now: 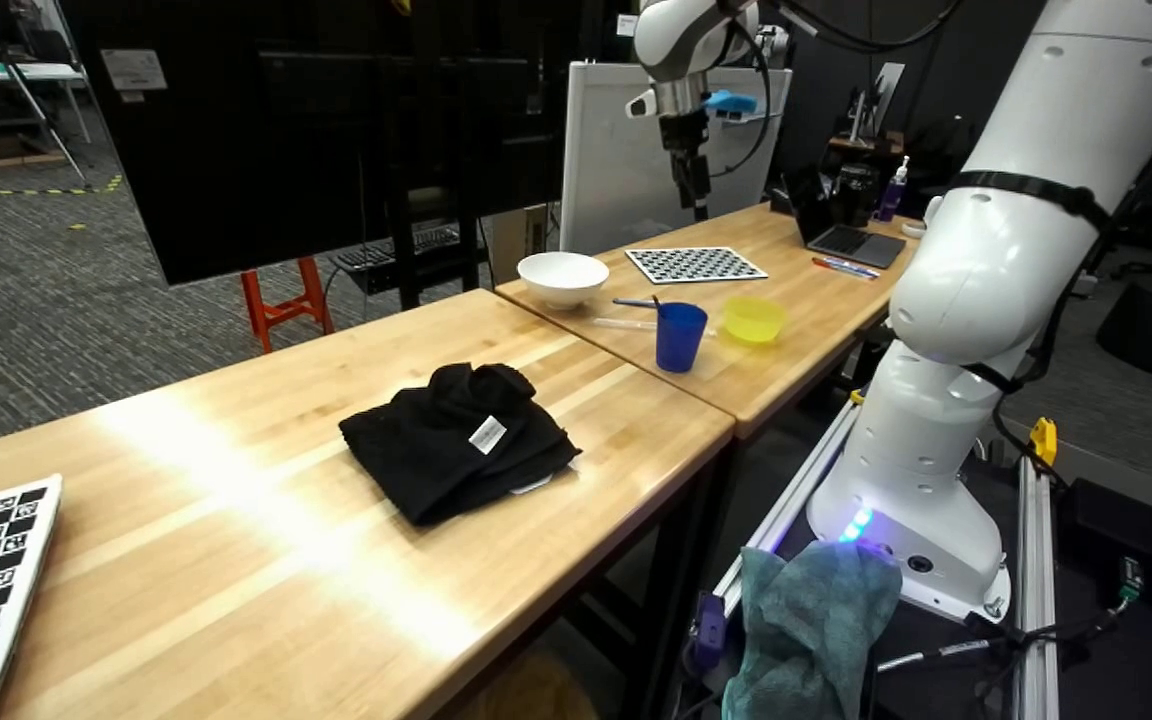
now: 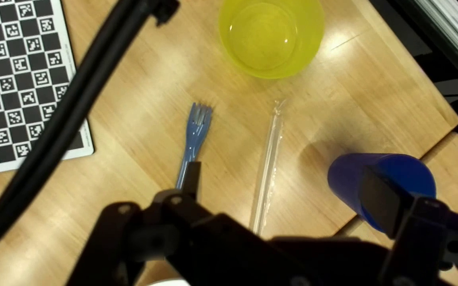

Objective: Put the fork into the into the white bowl

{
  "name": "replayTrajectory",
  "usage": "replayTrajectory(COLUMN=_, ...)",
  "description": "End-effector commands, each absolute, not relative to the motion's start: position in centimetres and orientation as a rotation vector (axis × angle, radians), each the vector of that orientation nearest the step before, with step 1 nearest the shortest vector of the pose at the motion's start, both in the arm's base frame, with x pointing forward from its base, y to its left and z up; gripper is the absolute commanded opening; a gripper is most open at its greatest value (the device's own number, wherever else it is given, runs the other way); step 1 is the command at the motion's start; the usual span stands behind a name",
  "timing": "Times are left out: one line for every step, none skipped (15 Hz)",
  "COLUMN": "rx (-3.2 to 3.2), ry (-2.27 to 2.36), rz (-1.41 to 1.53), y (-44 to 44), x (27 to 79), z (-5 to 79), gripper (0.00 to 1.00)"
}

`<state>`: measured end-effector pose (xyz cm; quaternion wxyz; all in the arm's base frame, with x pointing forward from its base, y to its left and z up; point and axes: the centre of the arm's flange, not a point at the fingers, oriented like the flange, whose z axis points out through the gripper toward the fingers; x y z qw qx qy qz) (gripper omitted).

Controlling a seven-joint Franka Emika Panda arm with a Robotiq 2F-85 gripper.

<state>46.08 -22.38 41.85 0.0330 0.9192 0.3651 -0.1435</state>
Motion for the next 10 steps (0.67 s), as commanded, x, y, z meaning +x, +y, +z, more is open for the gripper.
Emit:
replayTrajectory(rx=2.799, ry=1.199, rz=-0.426, y=-22.1, x=49.9, z=41.2, gripper=1.0)
replayTrajectory(rx=2.807, ry=1.214, rz=-0.451, y=-21.6, x=50.5, z=41.0, gripper=1.0)
replayTrajectory(rx=2.805, ry=1.173, rz=-0.445, y=-21.6, x=48.6, z=40.8, gripper=1.0)
replayTrajectory(rx=2.803, ry=1.179, rz=-0.452, y=-21.4, x=49.0, z=40.5, gripper=1.0)
replayTrajectory(rx=2.803, ry=1.183, rz=-0.46, y=-21.3, x=49.1, z=40.2, gripper=1.0)
replayTrajectory(rx=2.803, ry=1.183, rz=-0.462, y=-21.3, x=49.1, z=40.1, gripper=1.0)
replayTrajectory(rx=2.805, ry=1.18, rz=-0.462, y=-21.4, x=49.1, z=40.1, gripper=1.0)
replayTrajectory(rx=2.807, ry=1.175, rz=-0.46, y=-21.6, x=49.0, z=40.2, gripper=1.0)
replayTrajectory(rx=2.808, ry=1.171, rz=-0.458, y=-21.7, x=48.9, z=40.3, gripper=1.0)
replayTrajectory(rx=2.808, ry=1.171, rz=-0.458, y=-21.7, x=48.9, z=40.3, gripper=1.0)
